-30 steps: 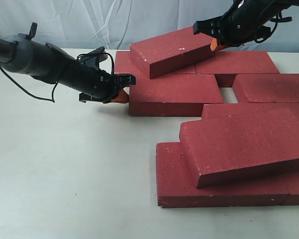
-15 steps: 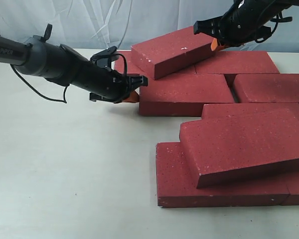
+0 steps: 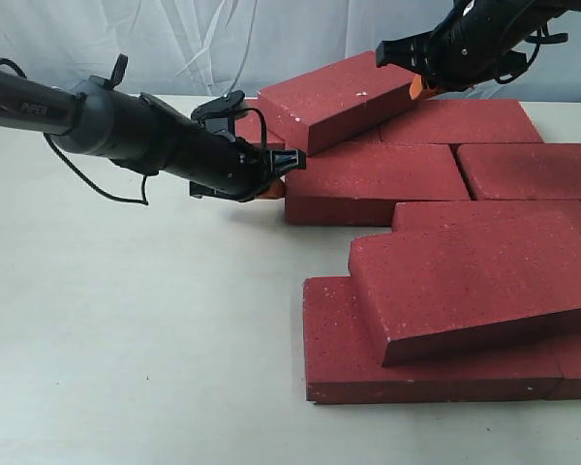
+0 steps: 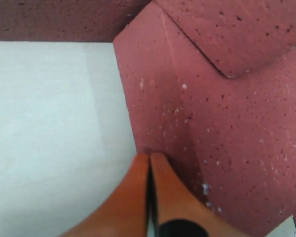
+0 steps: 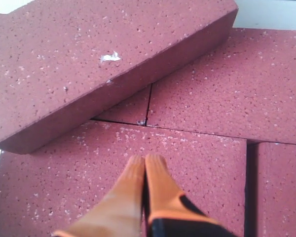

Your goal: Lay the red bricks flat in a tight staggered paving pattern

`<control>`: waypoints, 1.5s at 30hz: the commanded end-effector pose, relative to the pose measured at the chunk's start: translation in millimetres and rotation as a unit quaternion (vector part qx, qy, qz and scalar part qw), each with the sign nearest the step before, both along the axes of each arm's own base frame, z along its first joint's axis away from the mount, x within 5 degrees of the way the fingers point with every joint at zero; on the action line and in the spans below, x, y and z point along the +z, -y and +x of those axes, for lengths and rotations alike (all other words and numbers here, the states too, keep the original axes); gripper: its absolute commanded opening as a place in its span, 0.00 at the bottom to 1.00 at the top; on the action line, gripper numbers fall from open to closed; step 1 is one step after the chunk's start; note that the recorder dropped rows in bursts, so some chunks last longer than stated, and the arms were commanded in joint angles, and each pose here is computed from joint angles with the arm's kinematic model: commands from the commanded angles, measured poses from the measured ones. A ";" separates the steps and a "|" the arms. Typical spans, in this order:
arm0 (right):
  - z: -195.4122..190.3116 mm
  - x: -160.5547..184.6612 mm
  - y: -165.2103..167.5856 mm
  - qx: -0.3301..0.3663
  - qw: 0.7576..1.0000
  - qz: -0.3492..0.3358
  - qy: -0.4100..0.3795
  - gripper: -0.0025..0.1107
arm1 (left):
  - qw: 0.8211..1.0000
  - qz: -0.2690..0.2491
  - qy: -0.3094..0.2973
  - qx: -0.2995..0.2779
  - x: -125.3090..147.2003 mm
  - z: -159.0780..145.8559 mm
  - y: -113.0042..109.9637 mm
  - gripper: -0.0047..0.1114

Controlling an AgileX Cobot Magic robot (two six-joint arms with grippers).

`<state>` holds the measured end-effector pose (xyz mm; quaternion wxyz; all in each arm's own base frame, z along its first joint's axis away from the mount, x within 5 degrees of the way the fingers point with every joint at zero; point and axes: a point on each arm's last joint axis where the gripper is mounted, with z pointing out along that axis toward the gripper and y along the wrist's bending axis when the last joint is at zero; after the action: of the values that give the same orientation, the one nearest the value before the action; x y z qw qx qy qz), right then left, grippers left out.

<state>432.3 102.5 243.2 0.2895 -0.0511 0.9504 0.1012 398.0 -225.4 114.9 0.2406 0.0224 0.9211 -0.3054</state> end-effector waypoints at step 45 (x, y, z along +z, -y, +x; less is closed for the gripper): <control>-11.9 -1.2 4.7 0.012 0.998 -0.020 -0.059 0.02 | 0.997 -0.046 -0.054 -0.044 7.9 0.2 -18.0 0.04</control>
<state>423.8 101.5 238.6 0.2393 -0.0610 0.9644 0.0944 395.4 -219.8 115.2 0.1987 0.0386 0.9188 -0.3388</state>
